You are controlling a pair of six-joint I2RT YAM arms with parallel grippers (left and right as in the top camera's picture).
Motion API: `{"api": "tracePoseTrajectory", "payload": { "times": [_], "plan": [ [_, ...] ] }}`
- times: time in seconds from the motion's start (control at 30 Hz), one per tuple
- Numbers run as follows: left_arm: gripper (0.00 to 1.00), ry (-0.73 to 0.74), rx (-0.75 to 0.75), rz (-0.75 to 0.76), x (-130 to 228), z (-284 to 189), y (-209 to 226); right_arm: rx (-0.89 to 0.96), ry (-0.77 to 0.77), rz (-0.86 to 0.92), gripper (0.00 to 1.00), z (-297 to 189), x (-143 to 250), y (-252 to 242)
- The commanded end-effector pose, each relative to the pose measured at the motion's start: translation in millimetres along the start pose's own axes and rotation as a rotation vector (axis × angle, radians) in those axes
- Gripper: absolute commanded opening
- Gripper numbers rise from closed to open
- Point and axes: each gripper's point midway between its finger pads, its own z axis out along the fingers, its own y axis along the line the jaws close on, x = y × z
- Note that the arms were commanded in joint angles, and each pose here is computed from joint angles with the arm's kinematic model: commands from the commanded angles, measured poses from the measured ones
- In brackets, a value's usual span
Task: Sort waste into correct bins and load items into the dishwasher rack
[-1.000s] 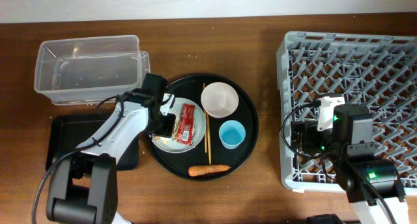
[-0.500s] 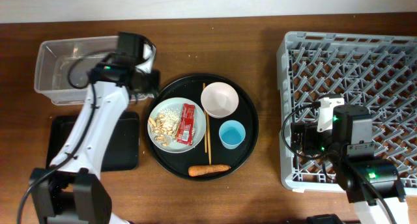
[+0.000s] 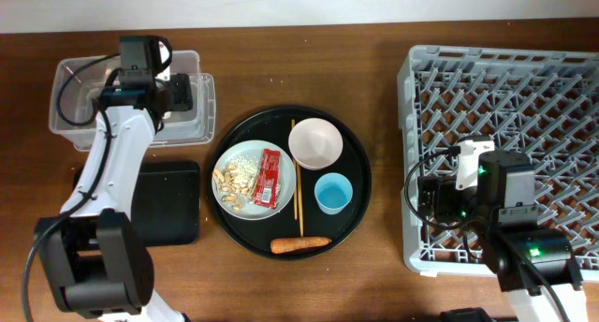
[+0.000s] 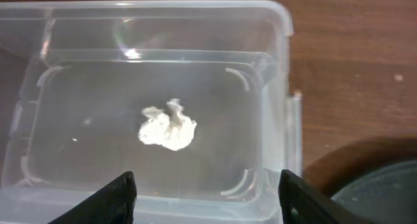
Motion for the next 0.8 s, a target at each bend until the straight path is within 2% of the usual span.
{"api": "tracePoseTrajectory", "payload": {
  "times": [0.0, 0.07, 0.13, 0.27, 0.47, 0.63, 0.77],
  "plan": [
    [0.69, -0.041, 0.217, 0.036, -14.2, -40.1, -48.6, 0.005, -0.023, 0.003, 0.98, -5.5, -7.3, -1.5],
    [0.69, 0.036, 0.358, 0.083, 7.8, -55.5, -90.7, 0.005, -0.023, 0.003, 0.98, -5.5, -7.3, -1.5],
    [0.69, 0.144, 0.396, 0.132, 37.9, -60.8, -116.0, 0.005, -0.022, 0.003, 0.99, -5.4, -7.1, -1.5],
    [0.69, 0.364, 0.426, 0.231, 98.2, -60.6, -153.1, 0.005, -0.017, 0.003, 0.98, -5.4, -5.7, -1.5],
    [0.7, 0.552, 0.417, 0.304, 153.6, -19.3, -180.8, 0.005, -0.008, 0.003, 0.98, -5.4, -3.7, -1.6],
    [0.69, 0.627, 0.405, 0.311, 176.8, 3.2, -183.8, 0.005, -0.009, 0.003, 0.98, -5.4, -3.8, -1.5],
    [0.69, 0.61, 0.41, 0.333, 177.6, 6.4, -193.1, 0.005, -0.009, 0.003, 0.98, -5.4, -3.8, -1.5]
  ]
}}
